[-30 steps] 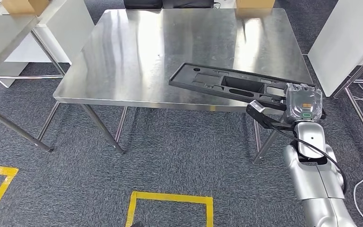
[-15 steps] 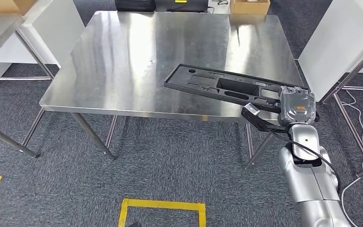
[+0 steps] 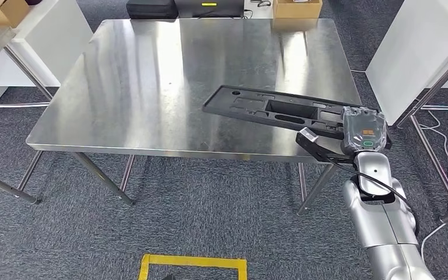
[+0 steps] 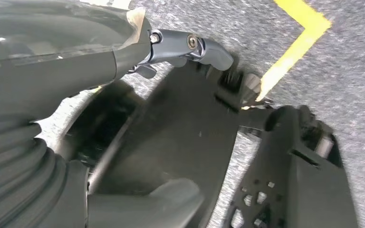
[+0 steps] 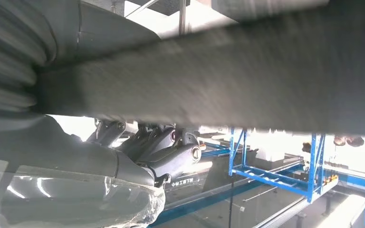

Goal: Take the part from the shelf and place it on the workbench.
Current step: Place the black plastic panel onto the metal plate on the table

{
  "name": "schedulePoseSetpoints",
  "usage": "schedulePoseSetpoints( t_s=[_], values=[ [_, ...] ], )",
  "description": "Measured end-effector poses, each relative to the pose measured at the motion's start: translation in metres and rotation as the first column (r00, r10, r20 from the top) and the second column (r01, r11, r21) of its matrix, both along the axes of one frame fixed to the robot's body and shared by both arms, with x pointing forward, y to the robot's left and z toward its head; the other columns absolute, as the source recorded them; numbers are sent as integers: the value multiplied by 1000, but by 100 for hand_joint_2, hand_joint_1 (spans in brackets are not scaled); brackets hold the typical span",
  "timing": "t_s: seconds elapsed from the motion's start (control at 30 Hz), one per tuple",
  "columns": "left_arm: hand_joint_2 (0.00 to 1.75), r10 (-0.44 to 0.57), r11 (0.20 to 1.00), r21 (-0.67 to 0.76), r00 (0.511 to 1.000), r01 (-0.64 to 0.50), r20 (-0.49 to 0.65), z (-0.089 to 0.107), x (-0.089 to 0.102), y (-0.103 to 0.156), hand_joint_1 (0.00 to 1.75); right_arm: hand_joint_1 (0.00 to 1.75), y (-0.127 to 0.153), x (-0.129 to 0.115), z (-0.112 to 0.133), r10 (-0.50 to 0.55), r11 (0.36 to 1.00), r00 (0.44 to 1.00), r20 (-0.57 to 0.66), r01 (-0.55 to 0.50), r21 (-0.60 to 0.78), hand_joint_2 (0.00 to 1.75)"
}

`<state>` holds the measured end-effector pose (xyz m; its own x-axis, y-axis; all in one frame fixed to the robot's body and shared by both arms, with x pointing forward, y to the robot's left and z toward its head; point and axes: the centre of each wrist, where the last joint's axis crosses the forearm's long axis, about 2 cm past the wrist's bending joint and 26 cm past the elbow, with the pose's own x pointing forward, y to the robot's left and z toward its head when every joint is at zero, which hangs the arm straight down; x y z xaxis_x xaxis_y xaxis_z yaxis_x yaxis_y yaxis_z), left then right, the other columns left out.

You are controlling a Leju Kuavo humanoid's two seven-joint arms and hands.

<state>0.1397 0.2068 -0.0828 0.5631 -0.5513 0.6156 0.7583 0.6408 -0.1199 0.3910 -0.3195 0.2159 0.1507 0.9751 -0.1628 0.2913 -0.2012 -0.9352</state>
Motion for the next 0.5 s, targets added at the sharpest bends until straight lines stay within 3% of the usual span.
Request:
schedulePoseSetpoints(
  t_s=[0.3,0.5],
  values=[
    [175,7,1000,8,1000,-7,-3,-1,0,6,0,175,10,4,0,7,1000,1000,-23,-7,-3,175],
    [175,12,1000,-3,1000,-12,-1,1,4,1,0,175,17,16,13,19,1000,1000,-10,-19,-12,175]
  ],
)
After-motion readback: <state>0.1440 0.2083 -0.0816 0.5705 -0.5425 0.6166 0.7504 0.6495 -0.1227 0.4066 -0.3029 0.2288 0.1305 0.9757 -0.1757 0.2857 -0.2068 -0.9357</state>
